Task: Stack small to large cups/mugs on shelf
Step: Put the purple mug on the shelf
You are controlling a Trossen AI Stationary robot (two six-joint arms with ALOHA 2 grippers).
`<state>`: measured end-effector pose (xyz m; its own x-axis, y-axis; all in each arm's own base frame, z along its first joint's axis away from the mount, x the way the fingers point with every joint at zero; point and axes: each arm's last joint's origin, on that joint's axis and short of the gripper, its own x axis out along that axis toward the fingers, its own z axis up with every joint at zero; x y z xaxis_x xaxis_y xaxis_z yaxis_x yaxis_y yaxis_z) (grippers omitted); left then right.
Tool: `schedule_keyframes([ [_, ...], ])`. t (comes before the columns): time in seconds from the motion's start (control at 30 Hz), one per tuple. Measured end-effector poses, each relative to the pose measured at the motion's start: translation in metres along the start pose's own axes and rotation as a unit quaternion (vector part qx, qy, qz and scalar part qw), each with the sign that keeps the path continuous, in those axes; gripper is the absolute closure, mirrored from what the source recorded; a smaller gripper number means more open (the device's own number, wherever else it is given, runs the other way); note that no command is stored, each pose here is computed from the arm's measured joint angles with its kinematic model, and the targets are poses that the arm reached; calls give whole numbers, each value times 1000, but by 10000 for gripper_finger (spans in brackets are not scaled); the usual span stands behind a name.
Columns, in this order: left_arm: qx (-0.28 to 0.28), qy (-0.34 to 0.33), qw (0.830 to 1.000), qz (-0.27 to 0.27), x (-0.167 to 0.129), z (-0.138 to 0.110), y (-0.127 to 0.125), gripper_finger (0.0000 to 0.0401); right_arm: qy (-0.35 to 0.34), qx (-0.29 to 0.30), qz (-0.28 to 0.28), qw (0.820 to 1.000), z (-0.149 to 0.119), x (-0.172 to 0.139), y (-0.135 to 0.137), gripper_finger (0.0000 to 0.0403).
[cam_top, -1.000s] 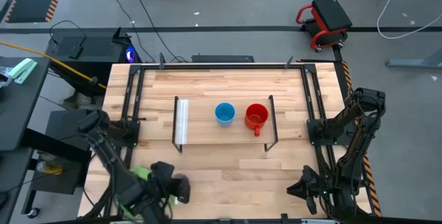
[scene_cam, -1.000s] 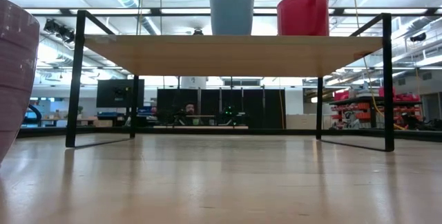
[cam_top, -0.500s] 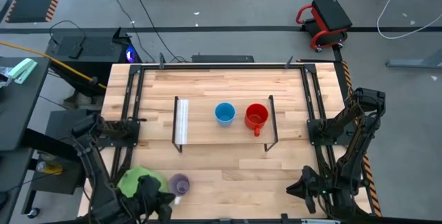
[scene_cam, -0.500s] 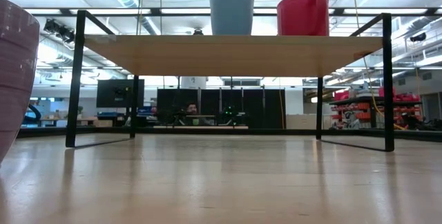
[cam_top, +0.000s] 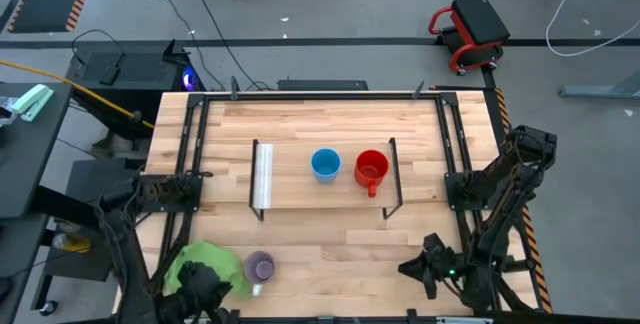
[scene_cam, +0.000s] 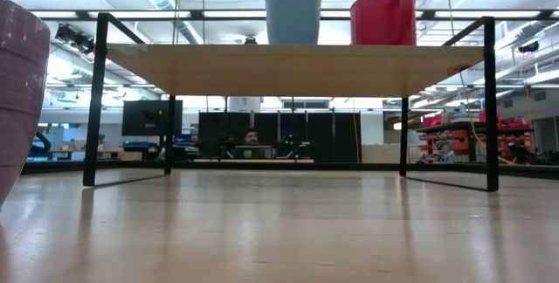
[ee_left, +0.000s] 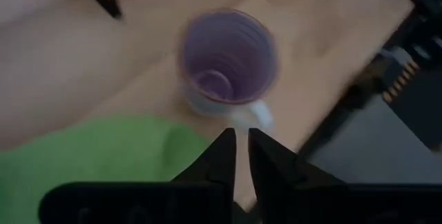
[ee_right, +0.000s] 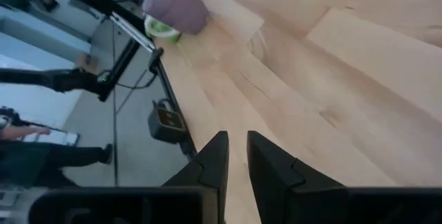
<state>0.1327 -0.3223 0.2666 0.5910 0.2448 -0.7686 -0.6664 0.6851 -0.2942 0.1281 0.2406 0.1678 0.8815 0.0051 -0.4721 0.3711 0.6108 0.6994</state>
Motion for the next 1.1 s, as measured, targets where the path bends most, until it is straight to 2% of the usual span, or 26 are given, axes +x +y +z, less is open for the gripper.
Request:
schedule_keyframes([
  [0.07, 10, -39, 999, -3, 0, -12, 6, 357, -5, 4, 6, 1000, 3, 4, 3, 341],
  [0.2, 6, -149, 986, -71, -6, -36, 18, 355, -15, 1, 12, 1000, 8, 11, 8, 341],
  [0.33, 6, -151, 984, -93, -3, -56, 20, 351, -20, -9, 10, 1000, 11, 14, 9, 341],
  [0.5, 5, -182, 976, -123, 12, -68, 12, 351, -19, -17, 6, 1000, 12, 15, 8, 341],
  [0.63, -6, -190, 975, -118, 30, -74, 5, 353, -16, -19, 6, 1000, 12, 15, 8, 341],
  [0.9, -21, -198, 975, -98, 54, -68, -7, 346, 2, -30, 5, 1000, 11, 15, 8, 341],
  [1.1, -50, -184, 975, -118, 69, -88, -12, 351, 11, -35, 7, 999, 10, 15, 8, 341],
])
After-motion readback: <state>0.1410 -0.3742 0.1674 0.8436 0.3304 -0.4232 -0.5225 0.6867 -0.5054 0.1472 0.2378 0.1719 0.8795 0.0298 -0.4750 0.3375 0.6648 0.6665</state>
